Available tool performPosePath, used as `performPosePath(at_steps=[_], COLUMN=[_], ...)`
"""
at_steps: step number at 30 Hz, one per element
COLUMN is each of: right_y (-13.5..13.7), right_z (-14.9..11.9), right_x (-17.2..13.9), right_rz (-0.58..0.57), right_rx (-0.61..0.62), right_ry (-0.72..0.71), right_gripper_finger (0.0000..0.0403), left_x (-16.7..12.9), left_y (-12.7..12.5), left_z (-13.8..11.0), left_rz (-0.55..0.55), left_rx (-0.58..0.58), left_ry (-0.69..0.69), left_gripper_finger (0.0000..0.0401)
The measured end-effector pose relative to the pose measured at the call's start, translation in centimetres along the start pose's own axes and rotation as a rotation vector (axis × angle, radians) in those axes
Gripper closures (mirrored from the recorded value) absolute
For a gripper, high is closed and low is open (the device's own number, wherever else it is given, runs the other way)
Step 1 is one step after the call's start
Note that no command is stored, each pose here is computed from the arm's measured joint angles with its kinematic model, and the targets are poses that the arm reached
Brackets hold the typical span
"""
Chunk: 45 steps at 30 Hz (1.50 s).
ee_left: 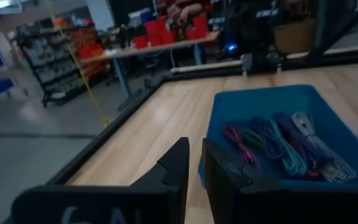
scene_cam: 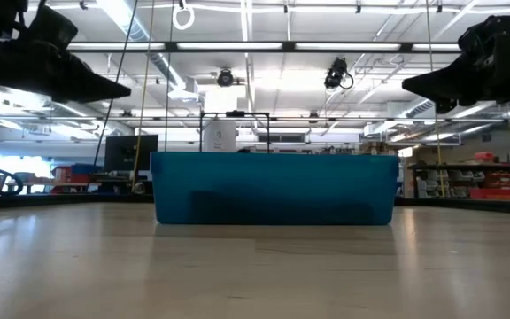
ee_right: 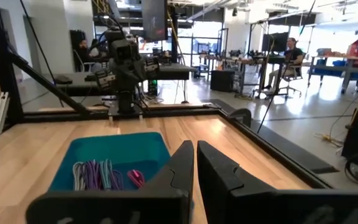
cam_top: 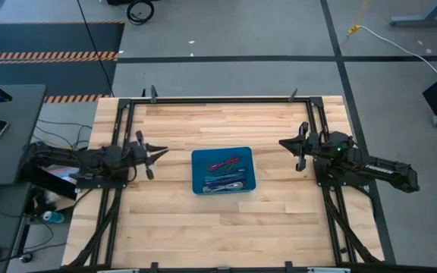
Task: Pick and place USB-C Cables
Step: Return to Home Position
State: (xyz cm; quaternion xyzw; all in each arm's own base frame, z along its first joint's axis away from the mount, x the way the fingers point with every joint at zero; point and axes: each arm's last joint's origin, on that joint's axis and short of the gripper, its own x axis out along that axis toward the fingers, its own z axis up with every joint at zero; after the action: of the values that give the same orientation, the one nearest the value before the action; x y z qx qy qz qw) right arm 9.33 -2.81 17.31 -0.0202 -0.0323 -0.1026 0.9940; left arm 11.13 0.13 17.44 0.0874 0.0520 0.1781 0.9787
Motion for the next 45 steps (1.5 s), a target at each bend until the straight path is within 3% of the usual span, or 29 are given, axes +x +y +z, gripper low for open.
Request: performPosePath(at_steps=[18,45], right_y=[0.0,-0.1], right_z=[-0.4,-0.5], right_x=[0.0,0.0], right_rz=[0.009,-0.044], right_rx=[-0.081,-0.052], right_ry=[0.043,0.049], right_gripper_finger=[0.0376,0.0376], left_x=[-1.7,-1.8], left_y=[0.7,0.7], left_z=[-0.1,0.0], left_rz=[-0.005,-0.013], left_rx=[0.040,0.032], left_ry=[-0.049,-0.073], left_gripper_finger=[0.0348,0.0348])
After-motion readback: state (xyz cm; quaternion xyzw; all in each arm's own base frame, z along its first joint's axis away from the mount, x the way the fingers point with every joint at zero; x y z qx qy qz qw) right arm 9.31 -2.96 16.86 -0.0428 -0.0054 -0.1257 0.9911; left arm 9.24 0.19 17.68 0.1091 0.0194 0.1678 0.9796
